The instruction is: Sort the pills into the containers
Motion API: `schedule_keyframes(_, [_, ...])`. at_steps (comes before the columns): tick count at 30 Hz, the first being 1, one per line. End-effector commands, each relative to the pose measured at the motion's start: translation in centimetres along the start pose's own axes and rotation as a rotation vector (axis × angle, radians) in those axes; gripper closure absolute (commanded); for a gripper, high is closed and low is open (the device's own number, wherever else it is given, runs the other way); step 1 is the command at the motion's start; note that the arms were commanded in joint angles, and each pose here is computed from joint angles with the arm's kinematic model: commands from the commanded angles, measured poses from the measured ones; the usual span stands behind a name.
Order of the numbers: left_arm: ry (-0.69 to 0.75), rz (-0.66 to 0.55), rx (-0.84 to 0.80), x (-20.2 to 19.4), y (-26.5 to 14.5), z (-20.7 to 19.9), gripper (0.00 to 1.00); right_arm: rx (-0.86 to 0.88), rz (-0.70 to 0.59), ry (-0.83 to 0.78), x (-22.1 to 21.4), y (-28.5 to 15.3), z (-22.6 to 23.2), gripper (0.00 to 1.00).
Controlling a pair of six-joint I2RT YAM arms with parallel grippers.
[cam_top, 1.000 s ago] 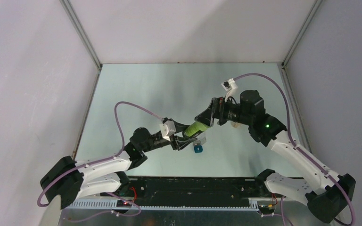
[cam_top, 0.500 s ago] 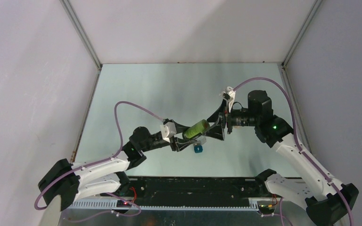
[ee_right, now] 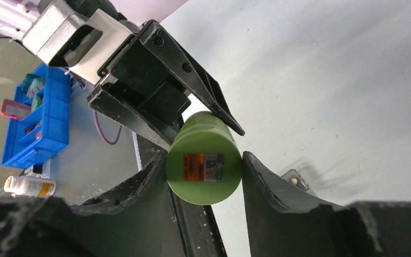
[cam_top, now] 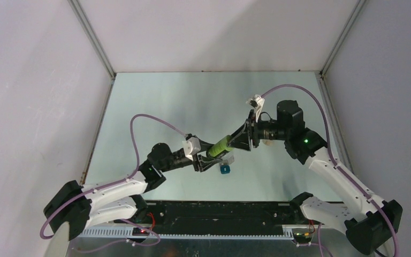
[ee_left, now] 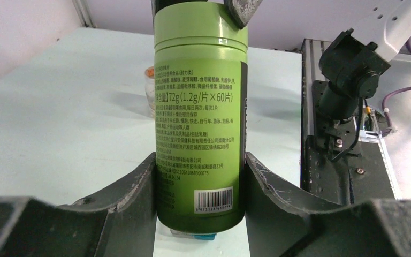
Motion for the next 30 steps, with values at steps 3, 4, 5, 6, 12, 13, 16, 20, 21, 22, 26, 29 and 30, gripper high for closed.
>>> schedule_keyframes(3, [0.108, -0.105, 0.019, 3.9, 1.0, 1.2, 1.0, -0.143, -0.129, 0.15, 2.2, 2.1, -1.4, 0.74])
schedule_keyframes(4, [0.11, -0.095, 0.053, 3.8, 0.9, 1.8, 1.0, -0.155, -0.14, 0.182, 2.1, 2.6, -1.1, 0.76])
schedule_keyframes(5, [0.115, -0.08, 0.069, 3.5, 0.8, 2.0, 1.0, -0.261, -0.22, 0.302, 2.8, 2.6, -2.4, 0.76])
schedule_keyframes(6, [0.117, -0.066, 0.108, 3.3, 0.7, 2.6, 1.0, -0.37, -0.263, 0.383, 2.9, 2.3, -3.4, 0.76])
schedule_keyframes(12, [0.127, -0.029, 0.171, 2.7, 0.2, 3.5, 1.0, -0.444, -0.358, 0.497, 3.8, 2.0, -2.8, 0.59])
schedule_keyframes(13, [0.125, -0.025, 0.169, 2.6, 0.2, 3.4, 1.0, -0.443, -0.365, 0.483, 4.0, 1.6, -2.8, 0.42])
schedule_keyframes(16, [0.116, -0.021, 0.166, 2.4, 0.1, 3.3, 1.0, -0.34, -0.324, 0.352, 4.6, 0.7, -1.1, 0.21])
schedule_keyframes(20, [0.105, -0.035, 0.148, 2.5, 0.1, 2.9, 1.0, -0.101, -0.166, 0.147, 3.3, 0.1, 1.8, 0.14])
schedule_keyframes(21, [0.104, -0.038, 0.132, 2.6, 0.2, 2.7, 1.0, -0.019, -0.094, 0.121, 2.3, 0.2, 2.9, 0.13])
schedule_keyframes(22, [0.101, -0.04, 0.123, 2.7, 0.3, 2.5, 1.0, 0.007, -0.064, 0.065, 1.8, 0.1, 3.0, 0.13])
schedule_keyframes(26, [0.097, -0.051, 0.053, 3.1, 0.5, 1.6, 1.0, 0.062, 0.033, -0.002, 0.0, 0.2, 3.0, 0.13])
schedule_keyframes(29, [0.094, -0.052, 0.026, 3.2, 0.6, 1.2, 1.0, 0.041, 0.056, -0.046, -0.6, 0.2, 2.3, 0.14])
schedule_keyframes(30, [0.093, -0.054, 0.013, 3.3, 0.6, 1.0, 1.0, 0.046, 0.061, -0.058, -0.7, 0.2, 2.3, 0.16])
Point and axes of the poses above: each gripper's point midway between its finger pads, its own y axis out along the fingers, its own z axis along the line the jaws close on, x = y × z, the point moved 2 cm from there along -y, back along the fingers, and after that the axes turned 14 degrees about y, right-handed, at the moved point
